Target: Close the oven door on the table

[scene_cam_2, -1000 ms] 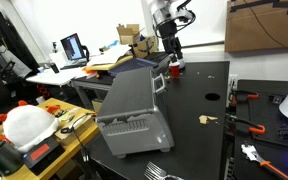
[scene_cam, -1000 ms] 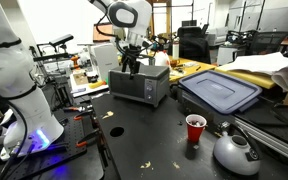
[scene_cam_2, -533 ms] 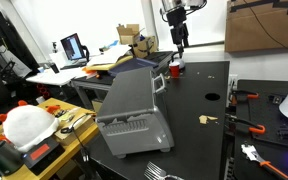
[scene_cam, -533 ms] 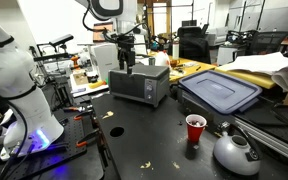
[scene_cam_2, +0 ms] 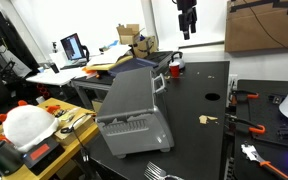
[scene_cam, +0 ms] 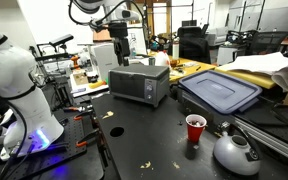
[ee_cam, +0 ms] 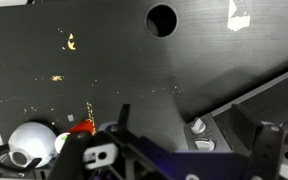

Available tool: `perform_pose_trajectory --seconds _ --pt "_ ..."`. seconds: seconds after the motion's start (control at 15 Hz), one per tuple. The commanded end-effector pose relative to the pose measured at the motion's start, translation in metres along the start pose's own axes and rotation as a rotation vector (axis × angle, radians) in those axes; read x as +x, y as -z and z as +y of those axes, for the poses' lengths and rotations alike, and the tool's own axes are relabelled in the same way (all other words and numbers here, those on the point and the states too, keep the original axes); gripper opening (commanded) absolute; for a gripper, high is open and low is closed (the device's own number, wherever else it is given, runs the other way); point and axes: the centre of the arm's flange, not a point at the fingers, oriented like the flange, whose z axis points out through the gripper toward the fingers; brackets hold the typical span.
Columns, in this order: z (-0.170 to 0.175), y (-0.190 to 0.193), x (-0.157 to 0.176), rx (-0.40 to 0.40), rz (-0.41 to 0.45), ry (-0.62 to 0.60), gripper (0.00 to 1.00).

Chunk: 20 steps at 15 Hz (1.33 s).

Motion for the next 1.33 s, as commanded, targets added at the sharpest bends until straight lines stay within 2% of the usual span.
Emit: perform_pose_trajectory --seconds 0.0,0.4,1.27 --pt "0.002 0.022 -0.027 -0.022 0.059 -0.04 1.0" --pt "0.003 0.052 -0.037 -0.016 0.07 -0.03 1.0" --pt "-0.007 0.069 -0.047 -0.035 0.084 0.01 1.0"
